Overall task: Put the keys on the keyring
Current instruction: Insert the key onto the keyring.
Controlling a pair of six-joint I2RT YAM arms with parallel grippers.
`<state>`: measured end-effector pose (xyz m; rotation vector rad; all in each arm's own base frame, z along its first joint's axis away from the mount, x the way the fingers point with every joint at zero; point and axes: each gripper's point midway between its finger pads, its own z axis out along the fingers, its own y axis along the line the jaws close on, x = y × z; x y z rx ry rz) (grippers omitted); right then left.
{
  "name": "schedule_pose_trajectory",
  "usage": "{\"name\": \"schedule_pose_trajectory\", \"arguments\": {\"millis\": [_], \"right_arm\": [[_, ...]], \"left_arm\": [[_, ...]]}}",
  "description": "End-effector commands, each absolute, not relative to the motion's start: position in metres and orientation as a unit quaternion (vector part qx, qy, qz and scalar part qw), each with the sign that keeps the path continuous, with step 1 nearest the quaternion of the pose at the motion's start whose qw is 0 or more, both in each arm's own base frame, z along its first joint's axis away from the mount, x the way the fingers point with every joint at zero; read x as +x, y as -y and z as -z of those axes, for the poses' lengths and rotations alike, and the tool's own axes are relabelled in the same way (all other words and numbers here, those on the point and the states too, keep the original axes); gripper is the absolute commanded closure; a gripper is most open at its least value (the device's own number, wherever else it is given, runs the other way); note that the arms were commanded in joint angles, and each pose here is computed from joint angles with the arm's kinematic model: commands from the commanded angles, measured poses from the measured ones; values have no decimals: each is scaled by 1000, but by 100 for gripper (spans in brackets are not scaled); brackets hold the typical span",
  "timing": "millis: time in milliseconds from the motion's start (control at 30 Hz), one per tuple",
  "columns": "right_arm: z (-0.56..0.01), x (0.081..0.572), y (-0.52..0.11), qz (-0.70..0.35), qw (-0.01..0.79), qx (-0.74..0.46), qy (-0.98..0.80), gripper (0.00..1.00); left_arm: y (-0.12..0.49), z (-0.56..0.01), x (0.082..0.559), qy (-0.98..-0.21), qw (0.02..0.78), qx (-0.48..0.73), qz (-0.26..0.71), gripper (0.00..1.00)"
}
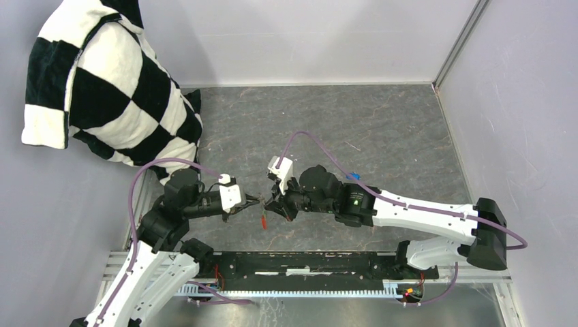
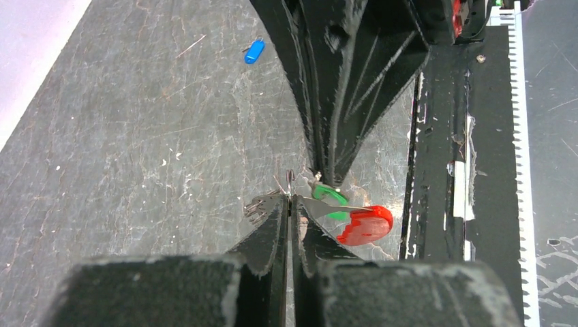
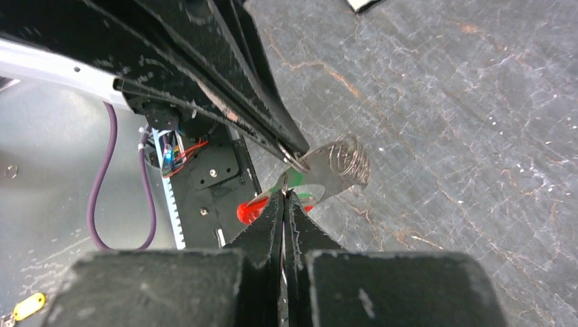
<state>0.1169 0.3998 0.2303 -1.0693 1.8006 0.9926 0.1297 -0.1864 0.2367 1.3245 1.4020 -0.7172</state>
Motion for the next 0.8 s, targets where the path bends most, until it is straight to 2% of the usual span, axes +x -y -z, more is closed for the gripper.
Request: {"name": "schedule_pose_trajectory", "arguments": {"millis": [0, 767], "right_arm": [[-277, 126, -408, -410, 447, -389, -693, 100], [-299, 130, -407, -406, 478, -376, -683, 100]], "left_arm": [[187, -244, 133, -573, 535, 546, 294, 98], [185, -244, 131, -566, 540, 553, 285, 98]]}}
